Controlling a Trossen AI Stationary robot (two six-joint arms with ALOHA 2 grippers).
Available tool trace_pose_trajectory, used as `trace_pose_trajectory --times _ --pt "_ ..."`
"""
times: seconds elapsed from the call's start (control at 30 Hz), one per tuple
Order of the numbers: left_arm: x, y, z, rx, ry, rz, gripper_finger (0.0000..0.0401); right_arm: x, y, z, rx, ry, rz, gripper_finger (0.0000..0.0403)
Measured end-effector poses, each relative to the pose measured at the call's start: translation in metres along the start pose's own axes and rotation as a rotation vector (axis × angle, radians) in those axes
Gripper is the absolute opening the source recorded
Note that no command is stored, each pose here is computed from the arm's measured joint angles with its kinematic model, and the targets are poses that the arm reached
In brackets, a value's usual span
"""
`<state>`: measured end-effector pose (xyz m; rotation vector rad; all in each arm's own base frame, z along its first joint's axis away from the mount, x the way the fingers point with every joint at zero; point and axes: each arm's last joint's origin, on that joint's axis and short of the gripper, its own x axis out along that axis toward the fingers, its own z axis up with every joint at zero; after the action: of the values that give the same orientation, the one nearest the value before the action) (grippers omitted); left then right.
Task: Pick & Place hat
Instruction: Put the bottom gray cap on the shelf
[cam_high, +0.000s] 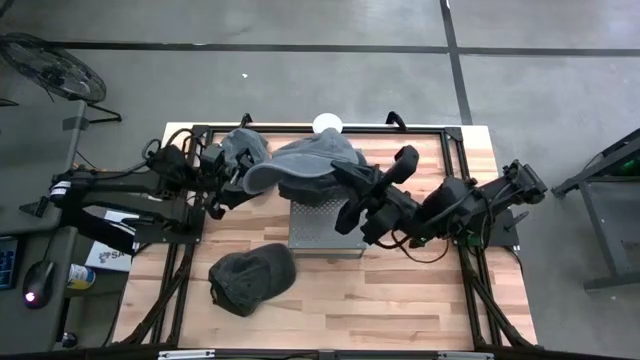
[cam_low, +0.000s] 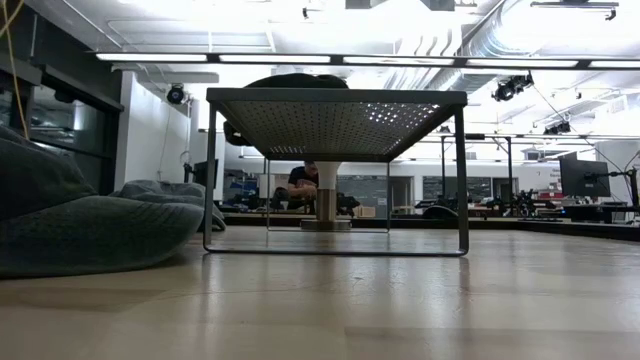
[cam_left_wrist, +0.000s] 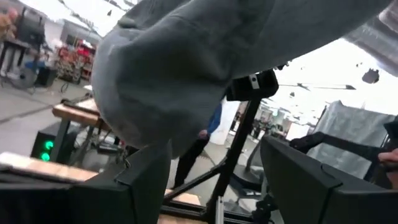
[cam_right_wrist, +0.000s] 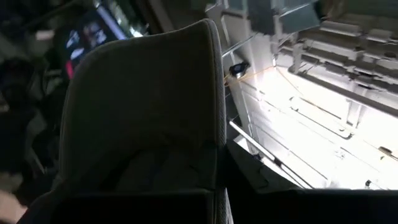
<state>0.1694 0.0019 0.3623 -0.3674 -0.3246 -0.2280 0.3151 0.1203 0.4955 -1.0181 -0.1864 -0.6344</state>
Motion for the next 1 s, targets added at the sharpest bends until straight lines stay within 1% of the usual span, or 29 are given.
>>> trace_pose_trajectory --times 0.13,0.2,0.3,0.4,0.53,0.67,0.83,1.0 --pt "0.003 -0.003 0.008 0.085 -0.021 -0.002 0.0245 -0.004 -0.011 0.005 0.111 -0.074 -0.021 0.0004" --pt "0.003 -0.003 0.010 0.125 -0.033 0.000 0.0245 -0.006 -0.021 0.007 0.185 -0.134 -0.024 0.0004" --pt "0.003 -0.004 0.012 0.153 -0.050 0.017 0.0245 -0.009 -0.036 0.010 0.294 -0.245 -0.018 0.0004" --pt "0.004 -0.004 0.014 0.164 -0.083 0.005 0.0245 -0.010 -0.045 0.010 0.367 -0.365 0.019 0.0004" --pt "0.013 -0.003 0.014 0.123 -0.135 -0.062 0.0245 -0.007 -0.049 0.003 0.418 -0.487 0.135 0.0004" --pt "0.023 -0.002 0.013 0.028 -0.198 -0.156 0.0245 -0.001 -0.052 -0.007 0.479 -0.621 0.282 0.0004" --pt "0.033 0.000 0.008 -0.170 -0.205 -0.274 0.0245 0.005 -0.056 -0.018 0.534 -0.756 0.426 0.0004" --pt "0.041 0.005 -0.001 -0.421 -0.145 -0.285 0.0245 0.013 -0.059 -0.030 0.560 -0.853 0.529 0.0004"
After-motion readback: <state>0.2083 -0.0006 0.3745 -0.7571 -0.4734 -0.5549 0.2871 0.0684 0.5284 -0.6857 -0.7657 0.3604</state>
